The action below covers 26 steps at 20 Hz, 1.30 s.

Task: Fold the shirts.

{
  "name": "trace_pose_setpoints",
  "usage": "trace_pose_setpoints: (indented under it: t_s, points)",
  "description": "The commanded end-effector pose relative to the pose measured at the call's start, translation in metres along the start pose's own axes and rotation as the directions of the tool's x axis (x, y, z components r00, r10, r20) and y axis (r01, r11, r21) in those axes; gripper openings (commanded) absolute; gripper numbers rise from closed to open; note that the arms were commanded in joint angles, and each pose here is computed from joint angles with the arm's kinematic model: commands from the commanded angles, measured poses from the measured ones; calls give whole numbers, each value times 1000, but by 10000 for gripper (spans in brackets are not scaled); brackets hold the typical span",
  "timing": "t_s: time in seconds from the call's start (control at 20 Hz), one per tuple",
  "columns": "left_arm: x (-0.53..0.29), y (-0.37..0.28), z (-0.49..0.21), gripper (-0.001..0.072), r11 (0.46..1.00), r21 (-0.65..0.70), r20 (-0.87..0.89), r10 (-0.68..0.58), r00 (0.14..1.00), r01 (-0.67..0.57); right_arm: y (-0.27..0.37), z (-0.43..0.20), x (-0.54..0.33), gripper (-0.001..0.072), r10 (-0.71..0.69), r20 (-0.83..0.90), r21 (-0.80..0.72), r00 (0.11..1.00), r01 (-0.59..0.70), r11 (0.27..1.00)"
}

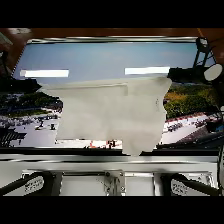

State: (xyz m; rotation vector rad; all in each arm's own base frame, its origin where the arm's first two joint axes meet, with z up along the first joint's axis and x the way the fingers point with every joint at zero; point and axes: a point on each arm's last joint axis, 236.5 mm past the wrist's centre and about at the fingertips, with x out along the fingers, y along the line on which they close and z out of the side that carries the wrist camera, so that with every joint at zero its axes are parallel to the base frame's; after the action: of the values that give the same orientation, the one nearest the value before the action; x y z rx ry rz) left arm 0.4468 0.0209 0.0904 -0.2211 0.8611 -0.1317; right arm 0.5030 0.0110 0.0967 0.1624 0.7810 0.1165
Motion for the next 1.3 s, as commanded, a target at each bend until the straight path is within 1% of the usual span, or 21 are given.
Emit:
trace_pose_setpoints:
  t_s: [0.0, 0.15, 0.25, 0.35, 0.55, 0.75, 0.85, 0.95, 1.0, 1.15, 1.25]
  points:
    - [64, 12, 26, 37, 999, -28, 89, 25, 996, -23, 17, 24, 70, 72, 0, 175, 13, 985, -2, 1000]
    - [96, 23, 46, 37, 998, -33, 172, 65, 983, -60, 10, 24, 103, 72, -24, 230, 31, 973, 17, 999]
    - [115, 31, 46, 37, 996, -44, 183, 84, 979, -77, 5, 10, 121, 72, -29, 204, 55, 979, 18, 998]
    - [133, 37, 32, 37, 995, -53, 142, 86, 986, -79, 3, -9, 137, 72, -27, 147, 67, 989, 18, 998]
    - [157, 37, -8, 37, 997, -62, 4, 56, 998, -56, 4, -50, 151, 72, -9, 3, 96, 1000, 8, 995]
    - [154, 22, -49, 38, 999, -53, -170, -6, 985, -4, 10, -77, 136, 72, 22, -142, 91, 990, -9, 996]
    - [147, 22, -79, 38, 1000, -11, -301, -6, 954, 3, 8, -104, 121, 72, 37, -273, 118, 961, -5, 993]
    - [137, 19, -105, 38, 1000, -5, -408, -22, 913, 22, -5, -139, 110, 72, 16, -418, 186, 908, 68, 980]
    - [134, 16, -114, 38, 999, -11, -446, -36, 894, 34, -9, -153, 107, 72, 11, -472, 193, 882, 91, 977]
    - [133, 10, -131, 37, 998, -44, -508, -59, 859, 42, -5, -181, 113, 72, 27, -552, 194, 834, 97, 976]
    - [135, 11, -135, 38, 996, -90, -519, -61, 852, 17, -4, -182, 116, 81, 33, -550, 202, 834, 94, 975]
